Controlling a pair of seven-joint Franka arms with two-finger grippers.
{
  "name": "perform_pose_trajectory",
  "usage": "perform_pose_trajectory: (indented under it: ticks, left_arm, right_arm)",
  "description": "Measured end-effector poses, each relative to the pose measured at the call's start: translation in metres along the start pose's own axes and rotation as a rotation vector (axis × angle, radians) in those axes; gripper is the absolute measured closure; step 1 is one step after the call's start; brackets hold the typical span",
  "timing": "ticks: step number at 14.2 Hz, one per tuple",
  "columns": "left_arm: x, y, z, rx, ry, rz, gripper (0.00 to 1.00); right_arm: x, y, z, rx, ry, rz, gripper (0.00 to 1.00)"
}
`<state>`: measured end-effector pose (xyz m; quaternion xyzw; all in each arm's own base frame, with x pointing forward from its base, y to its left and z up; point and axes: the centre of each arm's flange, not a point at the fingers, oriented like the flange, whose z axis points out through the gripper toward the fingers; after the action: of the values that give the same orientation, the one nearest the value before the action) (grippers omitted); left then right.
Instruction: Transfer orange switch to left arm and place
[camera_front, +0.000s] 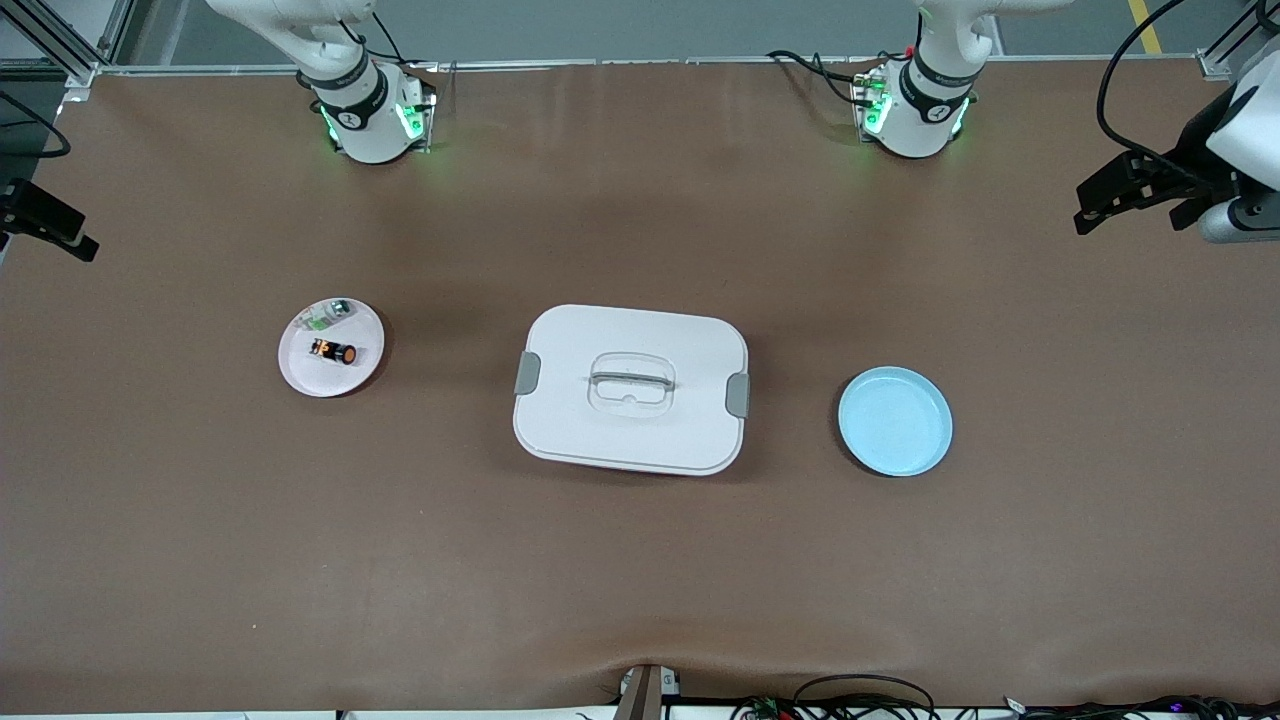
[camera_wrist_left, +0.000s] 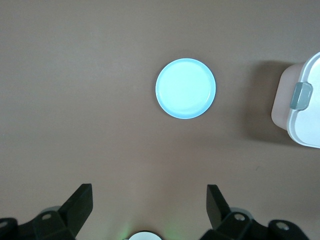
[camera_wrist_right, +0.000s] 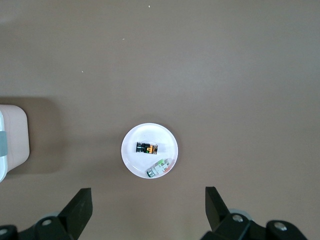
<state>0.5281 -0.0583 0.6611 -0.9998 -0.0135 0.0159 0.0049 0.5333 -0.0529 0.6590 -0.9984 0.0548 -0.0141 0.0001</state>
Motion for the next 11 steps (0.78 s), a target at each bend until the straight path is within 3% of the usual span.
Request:
perform_pose_trajectory:
  ticks: [8,11]
  left_arm:
    - [0.003,0.000,0.006,0.001,-0.013,0.000,0.00]
    - [0.004,0.000,0.008,0.001,-0.016,0.000,0.00]
  right_arm:
    - [-0.005,-0.028,0.006,-0.001,-0.042,-0.054,0.00]
    - [-0.013,-0.036,0.013,-0.004,-0.117,-0.068,0.00]
